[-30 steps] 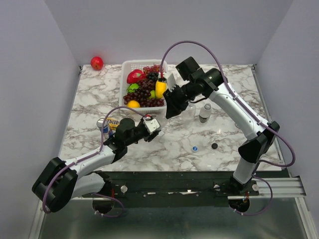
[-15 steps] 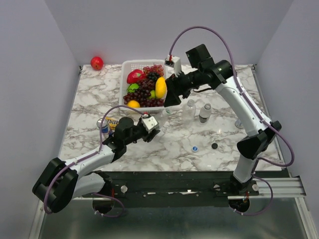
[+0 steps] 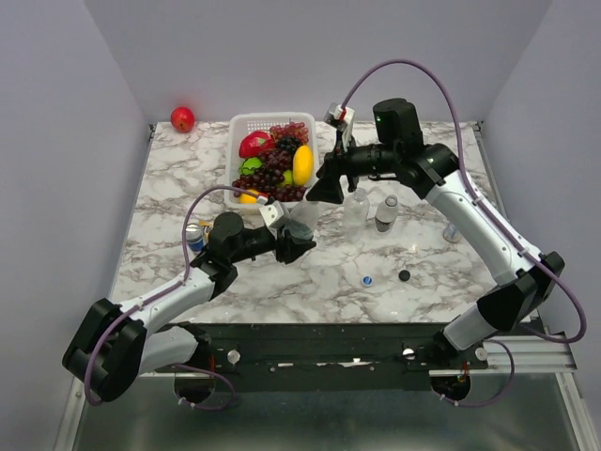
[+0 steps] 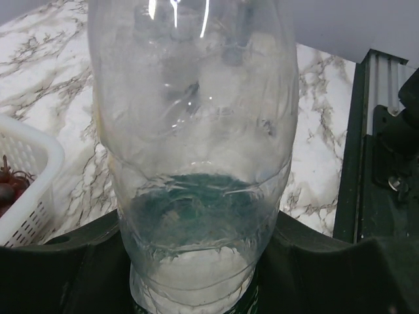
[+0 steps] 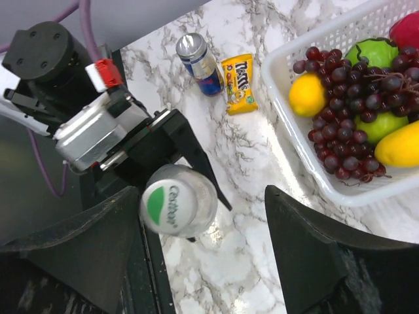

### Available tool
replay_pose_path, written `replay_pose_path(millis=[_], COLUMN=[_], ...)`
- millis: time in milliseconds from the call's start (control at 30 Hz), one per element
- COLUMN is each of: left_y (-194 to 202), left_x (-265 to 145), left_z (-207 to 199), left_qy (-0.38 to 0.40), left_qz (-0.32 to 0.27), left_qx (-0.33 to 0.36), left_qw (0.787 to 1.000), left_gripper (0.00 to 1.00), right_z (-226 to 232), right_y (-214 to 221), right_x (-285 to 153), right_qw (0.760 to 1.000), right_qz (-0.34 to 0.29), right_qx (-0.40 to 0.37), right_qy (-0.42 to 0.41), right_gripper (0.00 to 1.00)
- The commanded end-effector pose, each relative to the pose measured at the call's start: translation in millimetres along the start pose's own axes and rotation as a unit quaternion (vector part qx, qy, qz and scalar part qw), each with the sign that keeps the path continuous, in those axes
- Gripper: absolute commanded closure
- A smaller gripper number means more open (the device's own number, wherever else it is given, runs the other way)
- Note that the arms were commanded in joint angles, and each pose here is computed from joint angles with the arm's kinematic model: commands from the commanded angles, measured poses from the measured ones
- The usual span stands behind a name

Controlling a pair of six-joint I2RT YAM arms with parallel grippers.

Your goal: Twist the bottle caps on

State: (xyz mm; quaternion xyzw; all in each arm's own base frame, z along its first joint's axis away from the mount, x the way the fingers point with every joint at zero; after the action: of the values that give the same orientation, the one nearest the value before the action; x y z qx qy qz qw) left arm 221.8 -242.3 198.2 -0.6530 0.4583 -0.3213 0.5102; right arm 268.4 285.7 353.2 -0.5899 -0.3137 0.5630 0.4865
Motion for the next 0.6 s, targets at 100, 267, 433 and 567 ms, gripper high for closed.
replay_pose_path(millis=[100,267,433,567], left_y=[-21.3,-26.4,-31.2,-34.3], left_x=[6.1,7.9,10.5,11.2], left_z=[-13.1,-12.8,-10.7,-7.8], left_qy=[0.041,0.042,0.035,0.025], left_qz=[-0.023,-0.027,-0.034,-0.041], left_qx=[-0.027,-0.025,-0.034,-0.049], left_qw=[0.999,0.998,0.998,0.998], left_gripper=[1.00,1.00,1.00,1.00], right_z=[-3.3,0.6,-0.1,-3.1], right_y=[-15.3,-8.5,-5.3,-5.0], right_x=[16.5,21.6,27.8,30.0], right_qw=[0.999,0.997,0.996,0.996], right_qz=[-0.035,-0.036,-0.031,-0.029], right_qx=[0.005,0.028,0.051,0.060], right_qy=[-0.041,-0.060,-0.061,-0.052], right_gripper=[0.23,0.46,0.48,0.34])
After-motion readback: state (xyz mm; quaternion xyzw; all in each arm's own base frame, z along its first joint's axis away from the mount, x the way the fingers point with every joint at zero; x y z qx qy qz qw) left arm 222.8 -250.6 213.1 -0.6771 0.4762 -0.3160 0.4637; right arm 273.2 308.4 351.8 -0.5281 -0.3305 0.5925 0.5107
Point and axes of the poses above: each gripper's point midway between its finger pads, its own x axis out along the fingers, its own z axis along the line the jaws close on, y = z × x, the point moved 4 cm from there along -x, back along the fingers, and after that the axes turned 9 degrees about -x, right-handed, at the moved point
